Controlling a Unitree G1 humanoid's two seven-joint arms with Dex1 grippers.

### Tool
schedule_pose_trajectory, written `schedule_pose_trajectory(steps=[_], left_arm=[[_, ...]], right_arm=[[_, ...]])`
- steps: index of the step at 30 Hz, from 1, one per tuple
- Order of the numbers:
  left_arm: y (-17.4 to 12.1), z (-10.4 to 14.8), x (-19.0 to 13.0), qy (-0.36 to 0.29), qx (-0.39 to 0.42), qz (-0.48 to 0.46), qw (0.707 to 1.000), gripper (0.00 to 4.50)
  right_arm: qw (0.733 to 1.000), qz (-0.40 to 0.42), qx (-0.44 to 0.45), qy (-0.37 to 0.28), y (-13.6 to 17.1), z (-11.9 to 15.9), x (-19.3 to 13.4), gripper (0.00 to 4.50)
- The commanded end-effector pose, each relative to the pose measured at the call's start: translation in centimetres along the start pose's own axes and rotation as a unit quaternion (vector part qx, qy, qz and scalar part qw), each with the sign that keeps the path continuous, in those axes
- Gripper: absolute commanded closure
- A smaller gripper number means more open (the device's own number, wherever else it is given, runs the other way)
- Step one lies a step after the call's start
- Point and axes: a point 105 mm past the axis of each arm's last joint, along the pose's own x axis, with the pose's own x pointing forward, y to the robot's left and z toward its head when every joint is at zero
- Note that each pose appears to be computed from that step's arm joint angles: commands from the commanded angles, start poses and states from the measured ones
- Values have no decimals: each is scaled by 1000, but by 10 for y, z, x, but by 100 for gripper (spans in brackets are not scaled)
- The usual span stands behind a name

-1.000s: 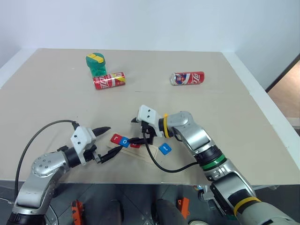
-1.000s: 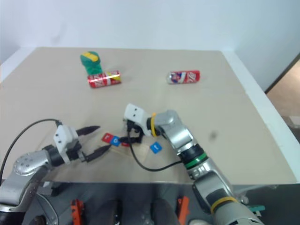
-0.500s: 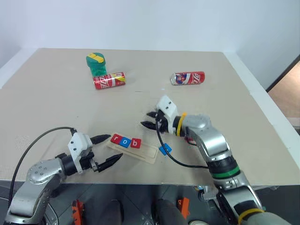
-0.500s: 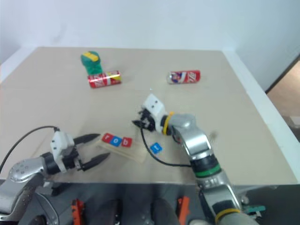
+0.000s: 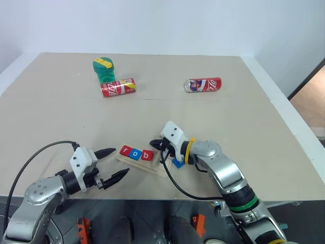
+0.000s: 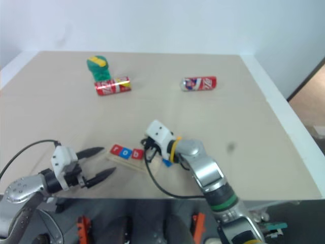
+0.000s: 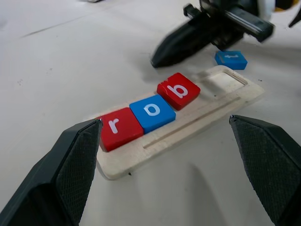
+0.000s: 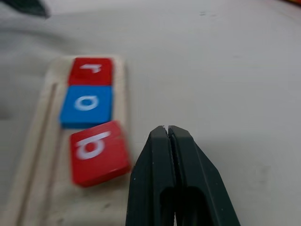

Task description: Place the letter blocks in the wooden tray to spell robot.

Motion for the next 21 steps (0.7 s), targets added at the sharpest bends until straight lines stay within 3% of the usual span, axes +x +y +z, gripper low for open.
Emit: schedule_pose_trajectory(steps=[1,21], left_arm=[[3,10,0,-15,21,6,1000,0],[6,10,5,-14,32,2,999,0]], right_arm=[[999,10,-19,-26,8,15,-3,447],[999,37,-7,-24,20,17,-5,447]])
